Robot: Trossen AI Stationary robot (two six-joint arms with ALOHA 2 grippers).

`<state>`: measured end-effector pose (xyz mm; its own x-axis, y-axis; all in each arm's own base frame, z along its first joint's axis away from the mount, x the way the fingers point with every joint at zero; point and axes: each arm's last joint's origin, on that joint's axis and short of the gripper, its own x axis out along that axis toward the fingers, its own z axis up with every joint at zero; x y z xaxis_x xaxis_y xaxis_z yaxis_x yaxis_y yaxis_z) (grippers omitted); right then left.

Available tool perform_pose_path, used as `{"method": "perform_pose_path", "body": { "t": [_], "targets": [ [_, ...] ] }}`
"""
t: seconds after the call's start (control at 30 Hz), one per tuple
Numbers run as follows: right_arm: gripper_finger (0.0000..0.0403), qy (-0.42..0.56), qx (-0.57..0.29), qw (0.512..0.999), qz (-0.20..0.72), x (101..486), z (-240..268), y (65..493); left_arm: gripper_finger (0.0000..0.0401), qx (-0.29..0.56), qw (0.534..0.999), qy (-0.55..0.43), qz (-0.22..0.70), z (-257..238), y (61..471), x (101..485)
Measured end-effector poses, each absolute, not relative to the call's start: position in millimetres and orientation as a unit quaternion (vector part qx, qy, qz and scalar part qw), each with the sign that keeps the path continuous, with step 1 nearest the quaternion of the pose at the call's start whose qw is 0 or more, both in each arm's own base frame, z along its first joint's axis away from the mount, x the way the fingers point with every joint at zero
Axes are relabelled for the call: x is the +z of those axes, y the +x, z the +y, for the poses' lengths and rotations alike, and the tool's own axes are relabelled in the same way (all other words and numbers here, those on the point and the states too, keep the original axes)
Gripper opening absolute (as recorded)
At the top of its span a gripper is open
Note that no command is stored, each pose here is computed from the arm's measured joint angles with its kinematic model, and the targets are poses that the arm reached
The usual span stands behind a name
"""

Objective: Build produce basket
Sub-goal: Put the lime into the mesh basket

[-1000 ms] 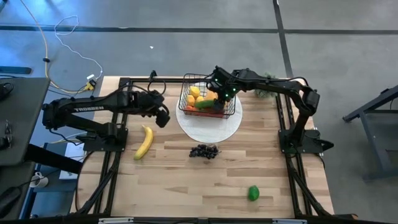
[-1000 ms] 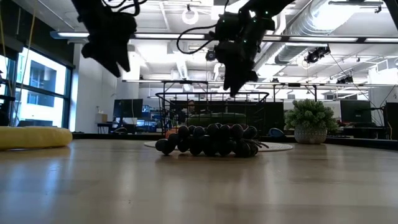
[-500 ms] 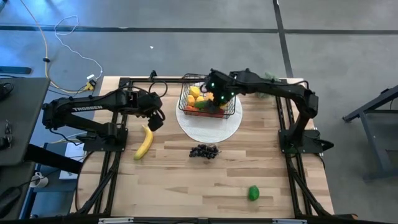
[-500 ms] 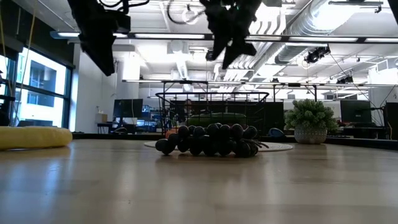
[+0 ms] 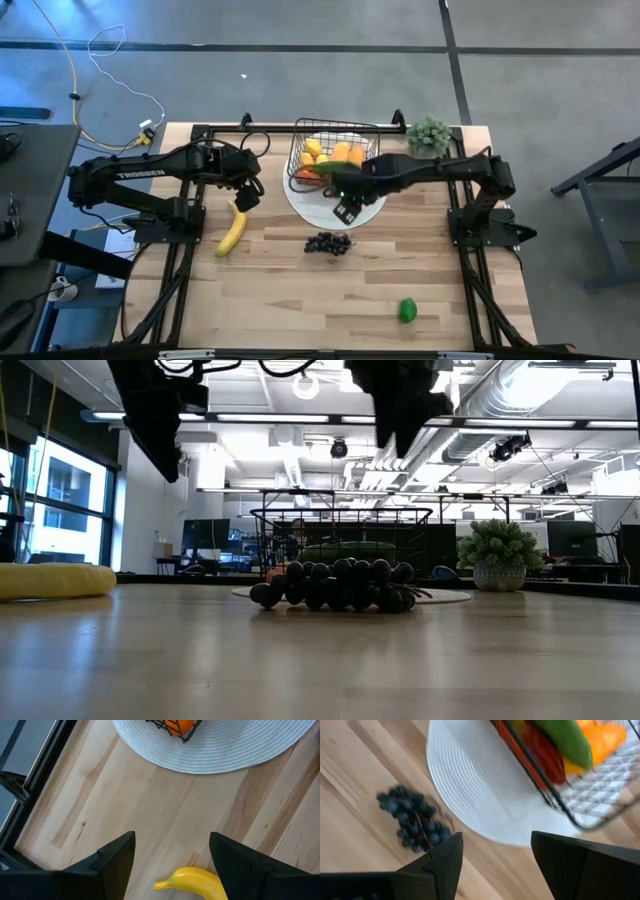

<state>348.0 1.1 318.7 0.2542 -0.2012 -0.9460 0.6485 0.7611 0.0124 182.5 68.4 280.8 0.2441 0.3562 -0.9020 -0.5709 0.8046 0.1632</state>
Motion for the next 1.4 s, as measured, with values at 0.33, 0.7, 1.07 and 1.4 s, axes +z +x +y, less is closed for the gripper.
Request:
{"method": "perform_pose_path", "body": {
  "t": [0.33,0.7,1.07,1.4],
  "targets": [
    [0.0216,0.189,-0.323,0.713,0.593,312.5,46.0,325.7,0.0246,0.297,0.782,-0.100,0.538,68.4,182.5,280.8],
    [0.0216,0.218,-0.362,0.667,0.614,297.6,95.9,285.0,0.0246,0.310,0.781,-0.112,0.531,68.8,182.6,281.0],
    [0.0216,0.320,-0.406,0.651,0.556,296.7,155.7,244.5,0.0246,0.304,0.782,-0.121,0.531,68.3,182.7,280.8],
    [0.0216,0.384,-0.427,0.635,0.517,292.1,198.6,214.8,0.0246,0.268,0.785,-0.150,0.539,65.4,182.7,279.9]
  ]
}}
